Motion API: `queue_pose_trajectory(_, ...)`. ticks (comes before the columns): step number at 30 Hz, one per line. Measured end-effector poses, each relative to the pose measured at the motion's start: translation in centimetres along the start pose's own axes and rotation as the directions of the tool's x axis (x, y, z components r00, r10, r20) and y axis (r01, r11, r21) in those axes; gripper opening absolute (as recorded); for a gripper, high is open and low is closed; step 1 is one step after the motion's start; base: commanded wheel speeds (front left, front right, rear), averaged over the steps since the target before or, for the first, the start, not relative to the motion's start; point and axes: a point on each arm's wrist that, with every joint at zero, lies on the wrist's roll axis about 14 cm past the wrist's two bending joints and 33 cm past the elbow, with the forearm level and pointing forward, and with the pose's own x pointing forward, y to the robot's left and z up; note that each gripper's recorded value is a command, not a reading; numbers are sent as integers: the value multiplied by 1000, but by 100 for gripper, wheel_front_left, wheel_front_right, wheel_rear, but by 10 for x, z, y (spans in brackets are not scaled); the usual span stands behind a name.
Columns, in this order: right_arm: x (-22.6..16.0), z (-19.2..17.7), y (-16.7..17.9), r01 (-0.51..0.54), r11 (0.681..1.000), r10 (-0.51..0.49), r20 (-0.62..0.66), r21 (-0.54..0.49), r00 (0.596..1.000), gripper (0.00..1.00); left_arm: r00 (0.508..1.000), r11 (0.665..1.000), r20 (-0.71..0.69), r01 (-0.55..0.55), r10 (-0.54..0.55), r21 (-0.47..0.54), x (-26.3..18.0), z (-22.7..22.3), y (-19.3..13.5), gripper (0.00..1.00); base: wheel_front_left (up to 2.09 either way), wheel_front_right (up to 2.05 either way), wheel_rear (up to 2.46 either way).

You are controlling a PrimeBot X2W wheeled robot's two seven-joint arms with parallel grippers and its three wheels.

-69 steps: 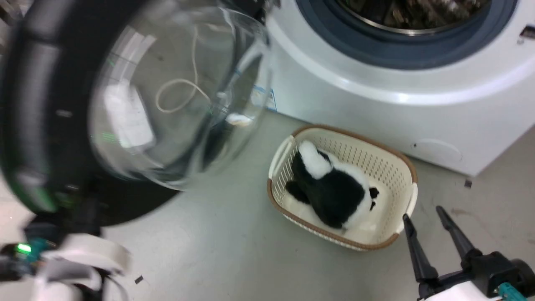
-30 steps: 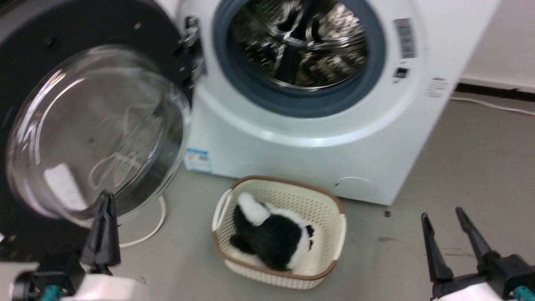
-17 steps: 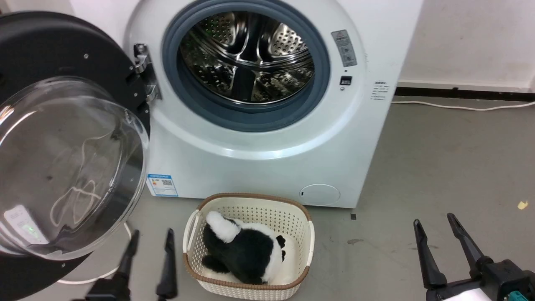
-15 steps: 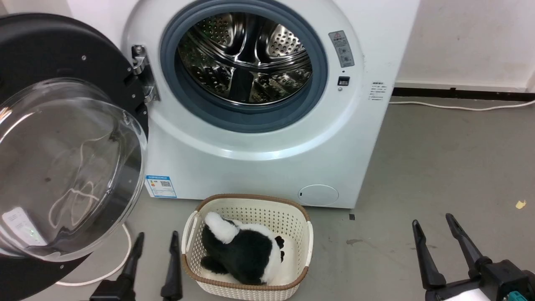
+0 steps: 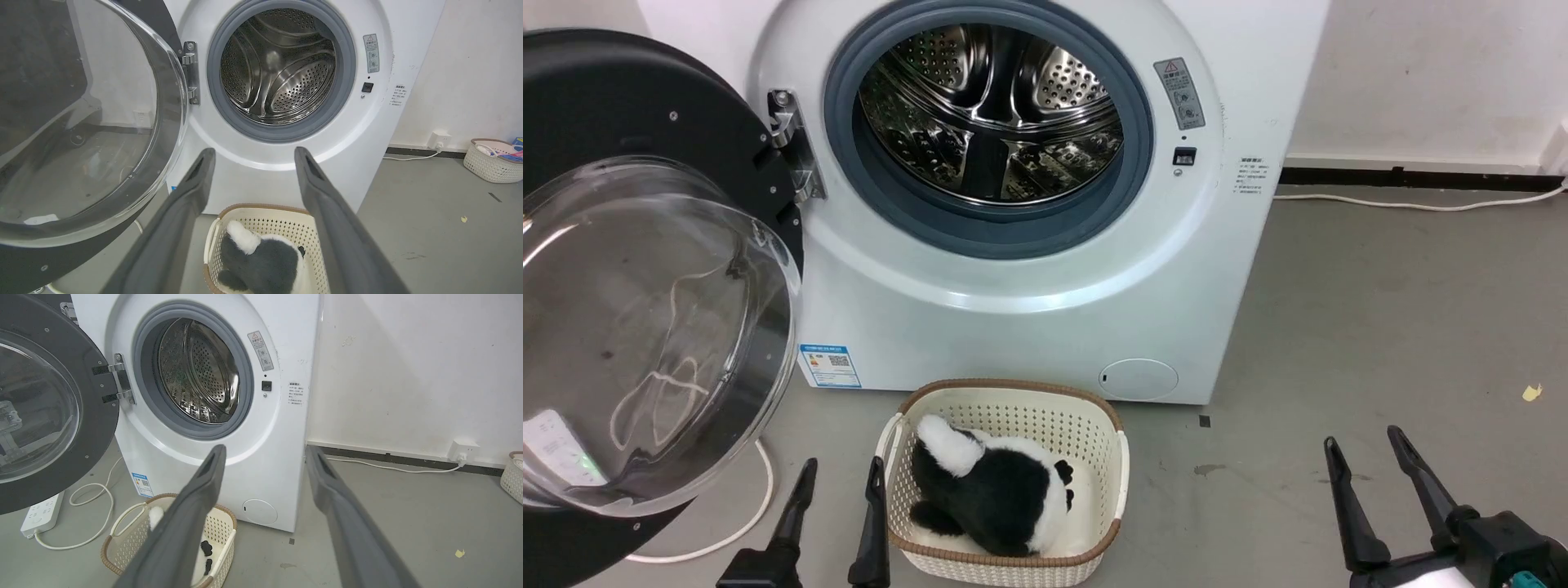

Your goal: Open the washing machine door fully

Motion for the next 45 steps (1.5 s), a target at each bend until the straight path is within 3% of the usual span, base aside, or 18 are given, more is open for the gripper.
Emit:
queue_pose_trajectory(1,0,0,0,1,1000,-1,0,0,1000,0,1000,1000,0,0,0,1,0,0,0,0,0,0,0)
queue_pose_trajectory(45,3,-9,4,-14,1000,13,-74,-8,997,0,998,999,-58,-5,7,34,8,-5,3,0,0,0,0)
